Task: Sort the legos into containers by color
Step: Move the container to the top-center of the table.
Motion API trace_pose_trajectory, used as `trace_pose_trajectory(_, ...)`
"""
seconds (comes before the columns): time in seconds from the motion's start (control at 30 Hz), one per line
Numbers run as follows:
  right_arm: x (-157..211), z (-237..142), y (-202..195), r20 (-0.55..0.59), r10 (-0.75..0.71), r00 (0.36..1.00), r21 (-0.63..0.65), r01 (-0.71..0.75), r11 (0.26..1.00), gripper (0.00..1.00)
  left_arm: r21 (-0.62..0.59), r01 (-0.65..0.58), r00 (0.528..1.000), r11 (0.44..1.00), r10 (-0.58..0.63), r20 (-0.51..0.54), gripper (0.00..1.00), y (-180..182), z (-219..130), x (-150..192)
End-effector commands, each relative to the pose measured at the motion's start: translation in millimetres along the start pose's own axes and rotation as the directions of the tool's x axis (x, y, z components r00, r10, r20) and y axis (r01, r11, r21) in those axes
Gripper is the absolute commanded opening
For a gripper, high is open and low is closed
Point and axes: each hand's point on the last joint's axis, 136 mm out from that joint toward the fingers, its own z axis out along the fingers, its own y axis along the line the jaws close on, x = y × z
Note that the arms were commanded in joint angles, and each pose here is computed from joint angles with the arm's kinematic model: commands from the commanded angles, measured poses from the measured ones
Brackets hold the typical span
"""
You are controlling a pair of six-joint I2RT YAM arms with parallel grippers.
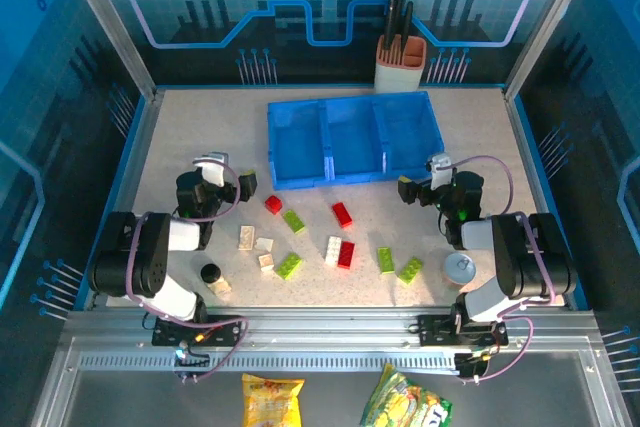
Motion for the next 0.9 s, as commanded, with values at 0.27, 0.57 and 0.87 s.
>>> trace_pose_trajectory(0.27,-9.9,0.3,-0.3,0.038,-0.027,0.999,-0.013,0.028,1.0,1.0,0.028,-0.018,1.0,0.999,0.018,0.016,0.99,-3.6,-2.2,-0.9)
trace_pose_trajectory(0.57,-9.7,0.3,0.1,0.037,-0.027,0.999,-0.015,0.028,1.0,1.0,0.018,-0.012,1.0,1.0,0.012,0.015,0.99,-1.6,-2.0,-0.8)
trace_pose_trajectory(0.87,-10.0,0.2,-0.2,0.038,-0.027,0.999,-0.013,0.028,1.0,1.0,-0.014,0.001,1.0,1.0,-0.001,0.011,0.99,3.8,-0.9,-1.1)
